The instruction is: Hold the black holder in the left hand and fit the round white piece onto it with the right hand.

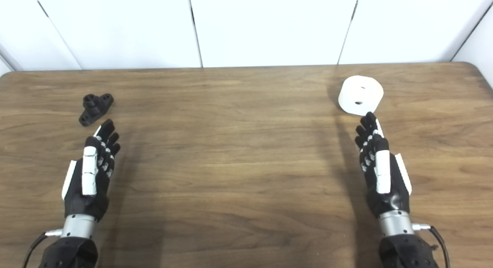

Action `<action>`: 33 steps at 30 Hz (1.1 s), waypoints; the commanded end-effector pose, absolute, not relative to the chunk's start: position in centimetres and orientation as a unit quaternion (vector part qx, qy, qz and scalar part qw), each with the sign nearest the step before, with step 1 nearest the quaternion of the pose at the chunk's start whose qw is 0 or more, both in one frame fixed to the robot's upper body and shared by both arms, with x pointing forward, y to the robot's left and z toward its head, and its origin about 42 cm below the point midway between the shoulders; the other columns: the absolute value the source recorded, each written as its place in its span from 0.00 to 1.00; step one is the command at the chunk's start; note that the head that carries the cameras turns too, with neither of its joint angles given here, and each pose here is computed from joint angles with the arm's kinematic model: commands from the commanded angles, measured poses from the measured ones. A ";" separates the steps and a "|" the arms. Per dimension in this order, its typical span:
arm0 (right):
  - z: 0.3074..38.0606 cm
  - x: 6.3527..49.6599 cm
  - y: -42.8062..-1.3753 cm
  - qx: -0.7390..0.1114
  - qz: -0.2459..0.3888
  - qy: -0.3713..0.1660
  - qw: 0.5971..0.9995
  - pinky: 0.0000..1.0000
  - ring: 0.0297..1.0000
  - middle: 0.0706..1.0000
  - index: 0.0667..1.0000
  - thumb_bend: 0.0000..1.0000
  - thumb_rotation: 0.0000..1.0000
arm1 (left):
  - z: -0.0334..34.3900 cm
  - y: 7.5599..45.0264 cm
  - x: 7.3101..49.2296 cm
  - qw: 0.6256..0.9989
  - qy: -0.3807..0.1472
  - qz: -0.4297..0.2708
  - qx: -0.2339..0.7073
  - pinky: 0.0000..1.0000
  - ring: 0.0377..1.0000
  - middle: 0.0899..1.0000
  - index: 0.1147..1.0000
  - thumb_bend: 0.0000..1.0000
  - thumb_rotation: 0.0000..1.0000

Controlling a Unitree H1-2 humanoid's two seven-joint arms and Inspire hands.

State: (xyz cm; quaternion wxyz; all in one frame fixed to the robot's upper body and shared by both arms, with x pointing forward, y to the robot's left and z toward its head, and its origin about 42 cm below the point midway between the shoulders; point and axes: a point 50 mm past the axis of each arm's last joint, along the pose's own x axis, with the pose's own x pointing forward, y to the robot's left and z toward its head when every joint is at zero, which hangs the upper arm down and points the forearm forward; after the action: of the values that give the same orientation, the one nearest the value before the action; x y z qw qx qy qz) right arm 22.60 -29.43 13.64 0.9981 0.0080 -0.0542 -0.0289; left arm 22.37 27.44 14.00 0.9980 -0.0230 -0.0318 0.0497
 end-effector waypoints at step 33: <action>13.7 21.7 -31.1 -0.015 -0.024 -0.073 0.997 1.00 1.00 1.00 1.00 0.61 1.00 | 14.0 26.2 22.1 0.997 -0.066 0.038 -0.007 0.98 1.00 1.00 0.94 0.55 0.96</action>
State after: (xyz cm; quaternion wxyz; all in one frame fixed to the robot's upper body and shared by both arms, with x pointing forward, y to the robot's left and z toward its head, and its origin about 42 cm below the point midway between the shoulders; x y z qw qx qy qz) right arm 22.41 -30.04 13.07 0.9981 0.0041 -0.0504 -0.0345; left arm 22.43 26.68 13.72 0.9982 -0.0087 -0.0449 0.0383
